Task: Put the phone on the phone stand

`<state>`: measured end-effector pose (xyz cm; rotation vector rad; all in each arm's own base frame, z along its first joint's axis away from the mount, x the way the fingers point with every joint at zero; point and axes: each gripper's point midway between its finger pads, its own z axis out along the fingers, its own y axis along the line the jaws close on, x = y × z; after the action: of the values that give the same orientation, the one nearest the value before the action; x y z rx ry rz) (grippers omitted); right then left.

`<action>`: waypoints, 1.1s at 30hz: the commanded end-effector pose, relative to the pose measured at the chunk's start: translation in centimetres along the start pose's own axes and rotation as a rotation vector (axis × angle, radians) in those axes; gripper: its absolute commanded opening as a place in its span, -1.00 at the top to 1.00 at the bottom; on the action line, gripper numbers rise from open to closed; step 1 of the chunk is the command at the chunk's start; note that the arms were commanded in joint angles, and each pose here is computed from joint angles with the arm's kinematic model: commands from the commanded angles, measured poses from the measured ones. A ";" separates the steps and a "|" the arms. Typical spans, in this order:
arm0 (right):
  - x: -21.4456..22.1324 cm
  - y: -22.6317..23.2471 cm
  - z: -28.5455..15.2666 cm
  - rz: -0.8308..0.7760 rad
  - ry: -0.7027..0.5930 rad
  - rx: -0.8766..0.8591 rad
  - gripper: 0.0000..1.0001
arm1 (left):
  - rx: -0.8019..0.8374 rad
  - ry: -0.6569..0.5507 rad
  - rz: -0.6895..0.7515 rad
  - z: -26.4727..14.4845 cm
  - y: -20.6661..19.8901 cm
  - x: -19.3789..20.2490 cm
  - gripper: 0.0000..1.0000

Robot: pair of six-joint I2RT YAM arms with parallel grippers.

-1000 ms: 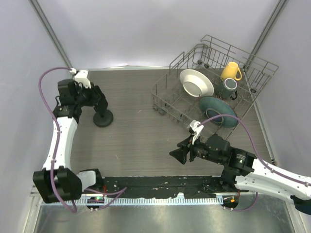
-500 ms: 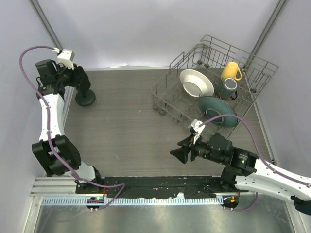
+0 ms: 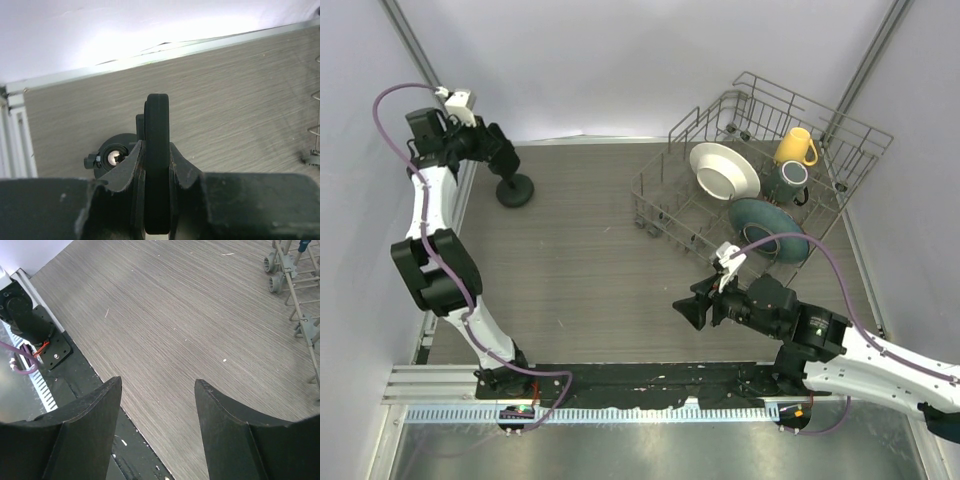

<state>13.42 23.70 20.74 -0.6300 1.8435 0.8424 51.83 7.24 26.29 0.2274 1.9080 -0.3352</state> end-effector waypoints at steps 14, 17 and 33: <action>-2.7 -0.2 0.3 -0.035 -0.050 0.038 -0.30 | -0.027 -0.145 0.297 1.9 2.4 -9.6 1.00; -2.7 -0.4 0.2 -0.032 -0.057 0.045 -0.30 | -0.047 -0.163 0.310 1.5 3.3 -10.3 1.00; -2.5 -0.7 0.9 -0.040 -0.035 0.055 -0.29 | -0.030 -0.176 0.277 1.6 7.4 -9.1 1.00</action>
<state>14.68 23.48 20.05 -0.6341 1.8742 0.7538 57.42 13.41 24.16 0.2854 1.9524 -0.2302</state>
